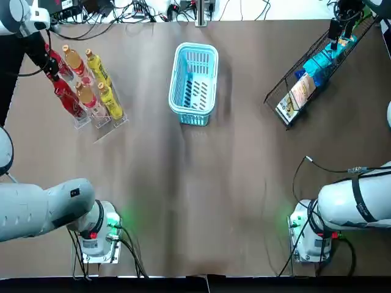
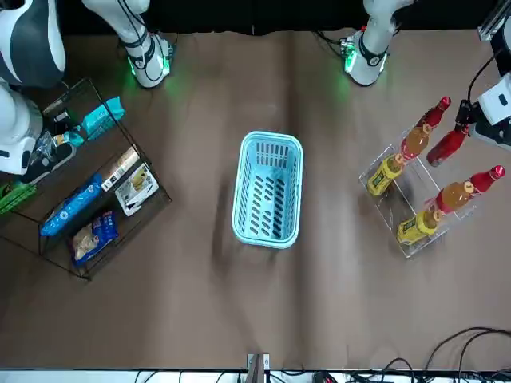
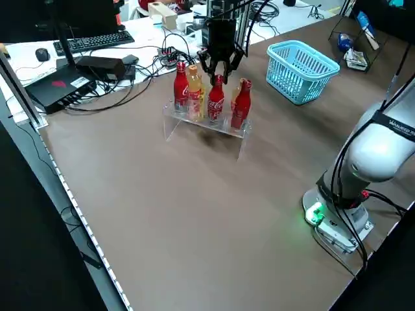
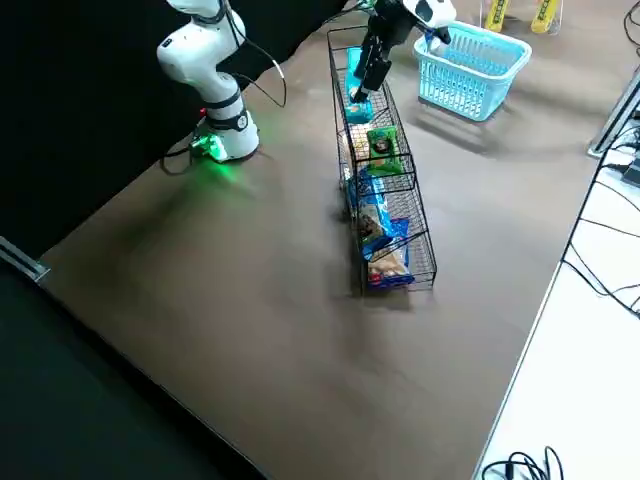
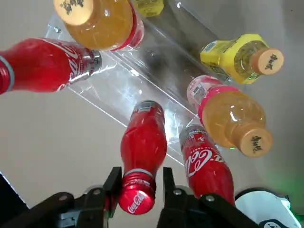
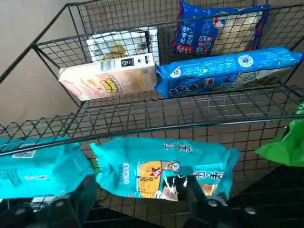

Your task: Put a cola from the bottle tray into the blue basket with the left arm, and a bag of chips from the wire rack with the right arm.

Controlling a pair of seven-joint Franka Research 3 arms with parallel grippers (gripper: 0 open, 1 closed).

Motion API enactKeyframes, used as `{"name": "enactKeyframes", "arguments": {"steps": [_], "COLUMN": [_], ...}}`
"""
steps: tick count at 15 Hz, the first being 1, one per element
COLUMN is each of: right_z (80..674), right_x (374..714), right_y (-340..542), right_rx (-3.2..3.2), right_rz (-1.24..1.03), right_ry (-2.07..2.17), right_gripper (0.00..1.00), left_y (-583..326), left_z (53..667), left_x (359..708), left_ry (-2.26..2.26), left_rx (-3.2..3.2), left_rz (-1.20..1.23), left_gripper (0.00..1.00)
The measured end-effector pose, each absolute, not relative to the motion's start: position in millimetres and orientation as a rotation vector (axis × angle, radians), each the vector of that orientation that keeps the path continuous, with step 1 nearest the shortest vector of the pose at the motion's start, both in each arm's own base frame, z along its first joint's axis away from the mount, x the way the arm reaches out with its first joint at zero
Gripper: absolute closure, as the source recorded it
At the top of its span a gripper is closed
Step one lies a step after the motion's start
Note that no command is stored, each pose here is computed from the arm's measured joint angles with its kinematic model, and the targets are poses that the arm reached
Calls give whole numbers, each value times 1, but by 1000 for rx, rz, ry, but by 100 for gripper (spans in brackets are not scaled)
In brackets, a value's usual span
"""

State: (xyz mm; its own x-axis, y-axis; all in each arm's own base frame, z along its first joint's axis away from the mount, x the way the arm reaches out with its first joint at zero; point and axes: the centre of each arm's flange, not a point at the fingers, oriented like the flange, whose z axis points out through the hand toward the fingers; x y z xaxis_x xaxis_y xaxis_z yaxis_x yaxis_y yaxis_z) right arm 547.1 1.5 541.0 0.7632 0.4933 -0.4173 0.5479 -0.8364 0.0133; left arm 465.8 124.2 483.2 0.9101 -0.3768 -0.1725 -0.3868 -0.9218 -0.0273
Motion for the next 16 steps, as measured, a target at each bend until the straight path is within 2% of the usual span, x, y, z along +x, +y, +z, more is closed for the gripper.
{"name": "enactKeyframes", "arguments": {"steps": [1, 2, 4, 5, 6, 7, 8, 10, 11, 15, 16], "right_z": [540, 540, 540, 539, 538, 537, 536, 535, 537, 539, 539], "right_x": [547, 547, 548, 548, 548, 549, 549, 550, 550, 549, 549], "right_y": [1, 1, 0, 0, 0, 0, 0, 1, 1, 1, 0], "right_rx": [2819, 2816, 2803, 2799, 2797, 2796, 2795, 2793, 2789, 2787, 2787], "right_rz": [-611, -611, -613, -616, -619, -621, -622, -623, -618, -620, -620], "right_ry": [838, 838, 837, 837, 838, 839, 841, 843, 843, 840, 841], "right_gripper": [16, 22, 25, 33, 38, 38, 44, 48, 63, 96, 99], "left_y": [125, 125, 125, 125, 125, 125, 125, 125, 125, 123, 122], "left_z": [483, 483, 482, 482, 482, 481, 482, 481, 481, 482, 484], "left_x": [466, 465, 465, 465, 465, 465, 465, 465, 465, 466, 467], "left_ry": [600, 600, 601, 601, 601, 601, 601, 602, 602, 607, 611], "left_rx": [-3011, -3011, -3012, -3012, -3011, -3011, -3011, -3011, -3011, -3008, -3005], "left_rz": [254, 254, 257, 258, 259, 259, 259, 259, 259, 255, 248], "left_gripper": [57, 57, 59, 59, 63, 66, 67, 68, 68, 68, 68]}}
